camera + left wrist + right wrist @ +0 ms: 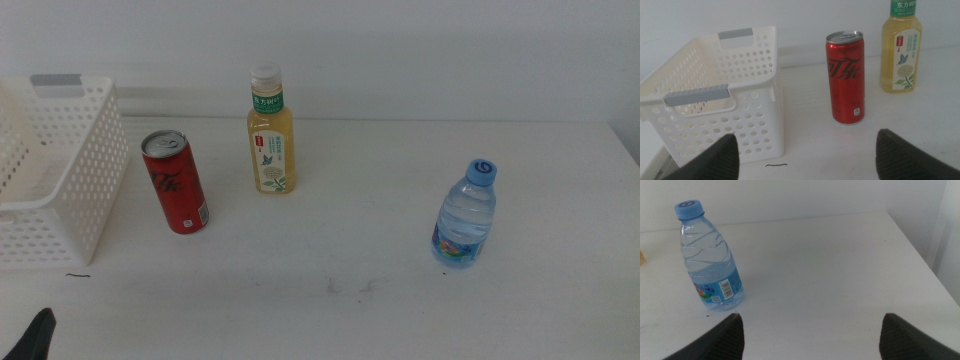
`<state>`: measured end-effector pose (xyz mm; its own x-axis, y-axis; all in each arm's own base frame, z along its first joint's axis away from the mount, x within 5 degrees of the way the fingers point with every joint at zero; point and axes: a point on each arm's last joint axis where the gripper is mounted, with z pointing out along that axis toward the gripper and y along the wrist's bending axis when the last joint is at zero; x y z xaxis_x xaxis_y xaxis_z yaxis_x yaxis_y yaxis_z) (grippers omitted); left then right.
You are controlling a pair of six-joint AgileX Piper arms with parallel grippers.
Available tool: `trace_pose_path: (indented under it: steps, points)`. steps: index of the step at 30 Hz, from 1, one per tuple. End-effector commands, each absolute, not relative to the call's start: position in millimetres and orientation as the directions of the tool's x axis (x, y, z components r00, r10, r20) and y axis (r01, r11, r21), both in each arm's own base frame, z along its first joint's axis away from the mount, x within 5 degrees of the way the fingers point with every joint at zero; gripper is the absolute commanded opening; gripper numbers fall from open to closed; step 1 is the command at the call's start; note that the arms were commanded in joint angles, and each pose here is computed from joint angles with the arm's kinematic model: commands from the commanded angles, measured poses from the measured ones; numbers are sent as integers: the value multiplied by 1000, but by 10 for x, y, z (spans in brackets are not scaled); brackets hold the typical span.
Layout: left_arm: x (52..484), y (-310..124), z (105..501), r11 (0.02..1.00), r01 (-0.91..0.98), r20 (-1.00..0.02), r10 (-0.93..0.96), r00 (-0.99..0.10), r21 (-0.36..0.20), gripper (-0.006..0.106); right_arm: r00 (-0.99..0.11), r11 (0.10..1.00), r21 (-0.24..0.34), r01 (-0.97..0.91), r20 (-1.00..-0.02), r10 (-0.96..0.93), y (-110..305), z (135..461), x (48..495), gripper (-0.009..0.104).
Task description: Use arms to grab the bottles and put them into the dustbin to the left of the table.
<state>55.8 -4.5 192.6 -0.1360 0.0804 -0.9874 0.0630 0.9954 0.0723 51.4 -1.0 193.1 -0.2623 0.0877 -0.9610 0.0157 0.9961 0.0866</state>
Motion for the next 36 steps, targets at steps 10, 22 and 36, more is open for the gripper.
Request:
trace_pose_path:
  steps: [10,22,36]
  points:
    - [1141,-304,1896,973,232,-980,64,-186,20,94,-254,997,79,21,-964,82,-15,1925,514,90]
    - [1579,-466,1598,984,166,-992,77,-102,59,94,-254,997,79,21,-964,82,-15,1925,514,90]
    - [1613,-544,1542,969,233,-986,113,-121,83,94,-254,997,79,21,-964,82,-15,1925,514,90]
